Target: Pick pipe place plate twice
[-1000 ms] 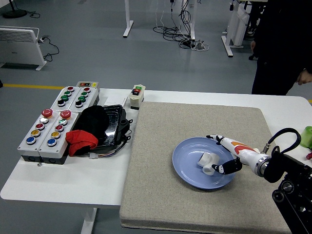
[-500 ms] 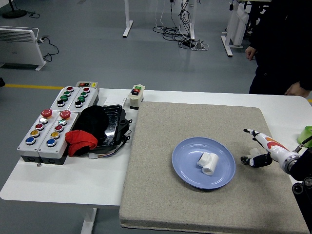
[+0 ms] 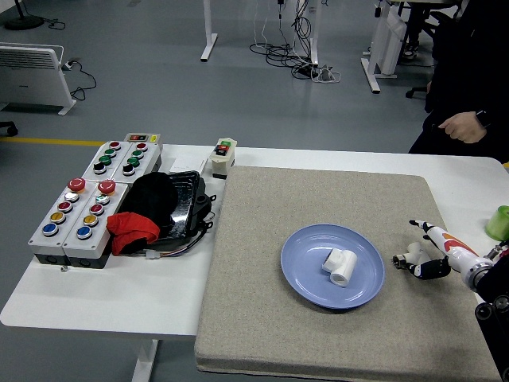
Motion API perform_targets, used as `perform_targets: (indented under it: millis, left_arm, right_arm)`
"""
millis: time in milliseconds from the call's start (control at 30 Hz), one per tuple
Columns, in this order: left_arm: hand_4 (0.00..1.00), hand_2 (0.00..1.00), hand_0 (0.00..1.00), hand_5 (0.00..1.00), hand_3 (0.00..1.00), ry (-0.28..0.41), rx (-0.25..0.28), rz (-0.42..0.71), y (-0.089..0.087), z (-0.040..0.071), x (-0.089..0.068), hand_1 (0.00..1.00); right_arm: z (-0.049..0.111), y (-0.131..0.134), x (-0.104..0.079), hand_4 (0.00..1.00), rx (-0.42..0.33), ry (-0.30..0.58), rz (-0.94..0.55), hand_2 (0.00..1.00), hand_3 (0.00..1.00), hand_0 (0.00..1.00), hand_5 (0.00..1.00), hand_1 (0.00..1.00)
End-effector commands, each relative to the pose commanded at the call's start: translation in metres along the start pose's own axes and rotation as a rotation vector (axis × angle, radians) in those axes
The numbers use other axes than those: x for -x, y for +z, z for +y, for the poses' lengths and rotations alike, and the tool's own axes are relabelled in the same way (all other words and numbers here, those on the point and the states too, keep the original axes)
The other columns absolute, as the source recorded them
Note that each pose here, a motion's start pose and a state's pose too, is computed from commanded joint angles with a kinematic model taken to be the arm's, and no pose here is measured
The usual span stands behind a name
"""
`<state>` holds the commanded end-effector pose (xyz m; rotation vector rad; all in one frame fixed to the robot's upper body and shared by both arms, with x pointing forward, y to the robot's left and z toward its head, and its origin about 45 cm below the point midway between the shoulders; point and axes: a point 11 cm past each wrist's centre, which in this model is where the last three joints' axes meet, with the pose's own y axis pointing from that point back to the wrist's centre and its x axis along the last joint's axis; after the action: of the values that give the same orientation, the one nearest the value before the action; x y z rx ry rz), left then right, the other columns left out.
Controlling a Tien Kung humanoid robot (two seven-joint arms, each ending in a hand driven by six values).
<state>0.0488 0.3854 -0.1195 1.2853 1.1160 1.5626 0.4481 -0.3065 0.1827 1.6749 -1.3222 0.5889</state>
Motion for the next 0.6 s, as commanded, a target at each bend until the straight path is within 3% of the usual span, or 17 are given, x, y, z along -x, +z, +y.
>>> perform_targets:
  millis: [333,367,533,567,600]
  left_arm:
    - [0.271,0.51,0.62,0.998,0.582,0.001,-0.007,-0.004,-0.003,-0.0002,0.0005,0.582]
    - [0.272,0.51,0.62,0.998,0.581,0.001,-0.007,-0.005,-0.0031,-0.0002,0.0005,0.582]
    - [0.272,0.51,0.62,0.998,0.581,0.001,-0.009,-0.006,-0.0042,-0.0002,0.0004,0.582]
    - [0.27,0.513,0.62,0.998,0.581,0.002,-0.01,-0.005,-0.0048,-0.0003,0.0004,0.583]
    - [0.27,0.513,0.62,0.998,0.581,0.002,-0.011,-0.005,-0.0051,-0.0003,0.0004,0.583]
  right_arm:
    - [-0.0035,0.0039,0.0041,0.719,0.003,-0.001,0.036,0.898,0.89,0.841,0.261,0.816]
    - [-0.0037,0.0035,0.0036,0.632,0.0,0.006,0.037,0.664,0.799,0.613,0.176,0.67]
    - [-0.0048,0.0057,0.0029,0.632,-0.009,0.043,0.037,0.664,0.799,0.613,0.176,0.67]
    - [-0.0049,0.008,0.0043,0.486,0.0,0.038,0.037,0.487,0.652,0.368,0.05,0.465]
    - [-0.005,0.0091,0.005,0.486,0.004,0.036,0.037,0.487,0.652,0.368,0.05,0.465]
